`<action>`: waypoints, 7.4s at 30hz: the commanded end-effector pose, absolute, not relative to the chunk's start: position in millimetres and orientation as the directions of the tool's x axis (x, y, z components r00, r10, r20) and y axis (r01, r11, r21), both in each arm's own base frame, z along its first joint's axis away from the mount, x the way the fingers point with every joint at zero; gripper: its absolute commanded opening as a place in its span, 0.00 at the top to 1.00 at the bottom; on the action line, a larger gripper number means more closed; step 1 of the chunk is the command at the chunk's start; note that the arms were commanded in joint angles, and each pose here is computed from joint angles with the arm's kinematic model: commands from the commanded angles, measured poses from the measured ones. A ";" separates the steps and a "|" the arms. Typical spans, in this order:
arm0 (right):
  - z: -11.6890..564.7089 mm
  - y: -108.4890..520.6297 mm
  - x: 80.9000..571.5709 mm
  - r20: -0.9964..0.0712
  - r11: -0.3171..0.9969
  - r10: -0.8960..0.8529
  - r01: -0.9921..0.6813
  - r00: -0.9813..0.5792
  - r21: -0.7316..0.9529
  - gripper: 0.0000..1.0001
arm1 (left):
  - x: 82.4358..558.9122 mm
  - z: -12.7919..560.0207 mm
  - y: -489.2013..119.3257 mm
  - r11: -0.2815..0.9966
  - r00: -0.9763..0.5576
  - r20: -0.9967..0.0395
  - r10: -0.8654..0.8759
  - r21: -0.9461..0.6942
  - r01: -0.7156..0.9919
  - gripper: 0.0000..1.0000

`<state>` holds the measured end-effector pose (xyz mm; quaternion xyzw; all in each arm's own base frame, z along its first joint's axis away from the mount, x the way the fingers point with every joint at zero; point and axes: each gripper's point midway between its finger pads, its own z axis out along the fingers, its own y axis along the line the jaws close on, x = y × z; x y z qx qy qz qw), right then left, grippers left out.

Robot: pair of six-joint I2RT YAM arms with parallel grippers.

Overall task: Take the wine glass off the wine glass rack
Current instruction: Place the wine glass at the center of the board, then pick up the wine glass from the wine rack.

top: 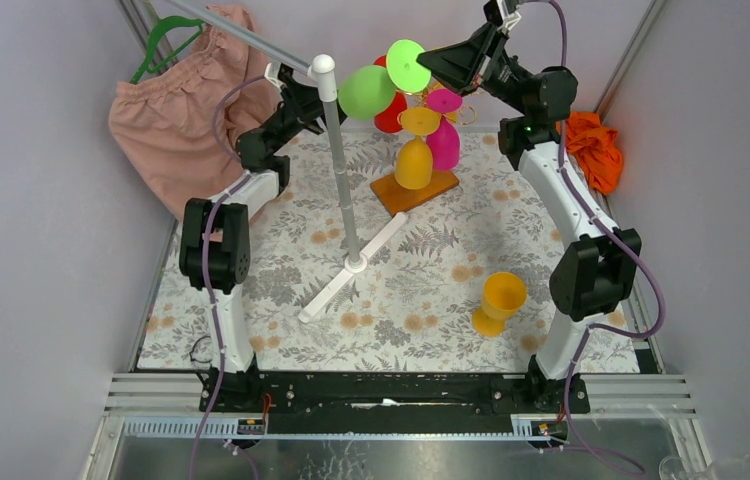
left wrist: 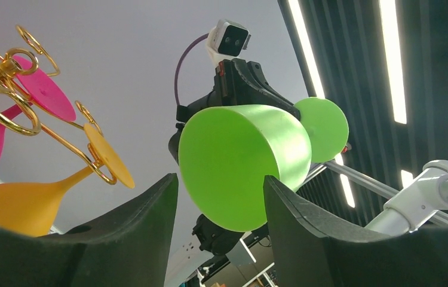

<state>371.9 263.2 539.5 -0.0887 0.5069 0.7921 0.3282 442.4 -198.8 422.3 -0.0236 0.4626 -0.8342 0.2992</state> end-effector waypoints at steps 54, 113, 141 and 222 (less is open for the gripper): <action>520.3 283.6 369.8 -0.363 -0.520 0.350 -0.501 -0.863 0.692 0.76 | 364.5 486.6 -181.0 -0.430 -0.777 -0.340 -0.529 -0.682 0.591 1.00; 466.4 163.6 381.7 -0.787 0.651 0.440 -0.450 -0.433 0.612 0.08 | 429.0 221.8 -61.3 0.980 -0.854 -0.482 -0.195 -0.075 -0.182 1.00; 408.3 162.3 400.1 -0.741 0.599 0.481 -0.441 -0.470 0.668 0.04 | 474.3 125.7 -57.0 0.943 -0.825 -0.456 -0.333 -0.145 -0.301 1.00; 366.8 164.1 521.7 -0.522 0.379 0.535 -0.364 -0.664 0.851 0.62 | 422.2 401.1 -137.0 0.538 -0.443 -0.630 -0.638 -0.776 0.329 0.52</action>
